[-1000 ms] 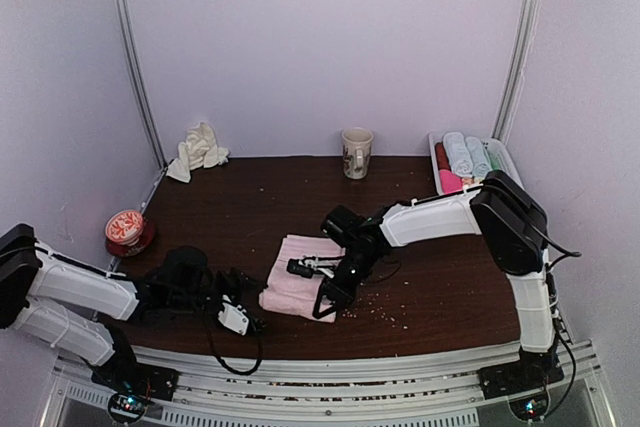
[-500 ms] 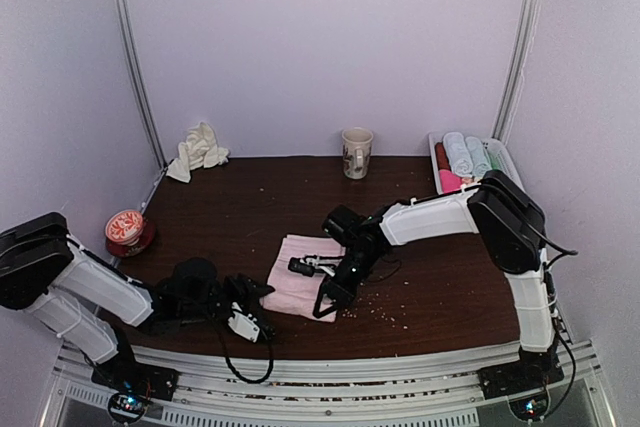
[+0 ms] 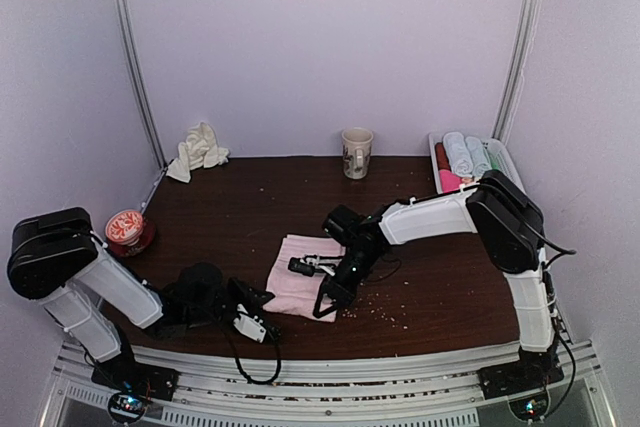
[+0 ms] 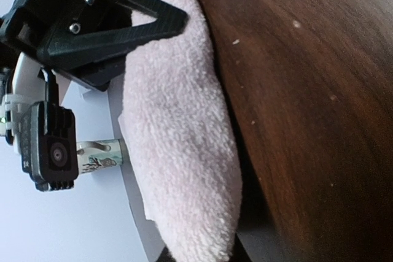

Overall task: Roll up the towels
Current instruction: Roll the towel at the center of the board.

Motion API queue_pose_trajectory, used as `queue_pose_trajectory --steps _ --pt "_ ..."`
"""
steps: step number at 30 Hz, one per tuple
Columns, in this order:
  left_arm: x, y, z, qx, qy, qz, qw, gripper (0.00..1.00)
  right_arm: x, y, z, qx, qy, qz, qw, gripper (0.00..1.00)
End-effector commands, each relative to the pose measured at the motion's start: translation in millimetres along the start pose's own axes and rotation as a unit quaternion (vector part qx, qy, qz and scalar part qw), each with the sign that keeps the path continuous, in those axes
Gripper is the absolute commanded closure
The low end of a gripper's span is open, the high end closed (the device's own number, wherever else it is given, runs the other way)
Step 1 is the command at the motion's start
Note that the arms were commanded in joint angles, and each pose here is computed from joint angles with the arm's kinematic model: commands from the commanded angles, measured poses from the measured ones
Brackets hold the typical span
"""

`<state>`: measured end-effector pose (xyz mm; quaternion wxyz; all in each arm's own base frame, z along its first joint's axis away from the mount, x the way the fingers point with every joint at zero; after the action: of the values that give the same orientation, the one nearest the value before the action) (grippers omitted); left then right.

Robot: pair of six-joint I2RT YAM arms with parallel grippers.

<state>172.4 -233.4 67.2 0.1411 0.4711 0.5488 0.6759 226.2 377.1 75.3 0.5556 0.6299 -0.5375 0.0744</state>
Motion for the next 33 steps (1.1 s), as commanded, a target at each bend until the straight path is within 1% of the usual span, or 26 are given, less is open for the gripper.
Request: queue_pose_trajectory --steps 1,2,4,5,6,7,10,12,17,20,24,26,30,33 --pt "2 4 -4 -0.003 -0.009 -0.020 1.000 0.94 -11 -35 29 -0.048 0.054 0.063 0.995 1.00" --pt "2 3 -4 -0.003 -0.011 -0.016 1.000 1.00 -11 -35 28 -0.048 0.052 0.065 0.995 1.00" --pt "2 1 -5 0.001 -0.014 -0.002 1.000 1.00 -7 -35 26 -0.047 0.049 0.072 0.995 0.98" --pt "2 0 -6 0.005 -0.017 0.007 1.000 1.00 -5 -34 24 -0.045 0.046 0.079 0.995 0.95" --pt "1 -1 -7 0.013 -0.021 0.020 0.999 1.00 -1 -32 22 -0.039 0.040 0.086 0.995 0.88" --pt "0 -1 -8 0.022 -0.024 0.035 0.999 1.00 3 -29 20 -0.033 0.033 0.092 0.995 0.83" --pt "-1 1 -11 0.057 -0.034 0.074 0.995 1.00 26 -17 11 -0.006 -0.001 0.130 0.992 0.69" --pt "-1 2 -13 0.079 -0.039 0.103 0.991 1.00 42 -9 5 0.011 -0.026 0.166 0.986 0.62" --pt "-4 0 -15 0.125 -0.046 0.173 0.976 1.00 74 12 7 0.048 -0.062 0.252 0.965 0.52" --pt "-6 4 -14 0.148 -0.042 0.194 0.969 1.00 82 30 9 0.079 -0.084 0.298 0.948 0.51" --pt "-10 11 -9 0.191 -0.044 0.226 0.954 1.00 83 60 18 0.151 -0.121 0.354 0.915 0.48" --pt "-12 12 -7 0.215 -0.046 0.254 0.942 1.00 82 72 23 0.197 -0.140 0.387 0.890 0.46" --pt "-19 12 -2 0.253 -0.046 0.301 0.918 1.00 79 90 35 0.266 -0.186 0.422 0.846 0.43" --pt "-20 13 4 0.281 -0.050 0.317 0.904 1.00 70 98 45 0.313 -0.187 0.453 0.813 0.38"
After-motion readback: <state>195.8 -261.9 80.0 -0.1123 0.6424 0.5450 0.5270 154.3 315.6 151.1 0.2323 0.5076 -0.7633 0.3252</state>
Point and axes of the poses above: each gripper's point midway between its finger pads, its own x axis back along the fingers, its own y axis along the line the jaws close on, z = x × y, the point moved 7 cm from there along x, back along the fingers, and after that the axes turned 5 degrees about -x, right-handed, at the moved point
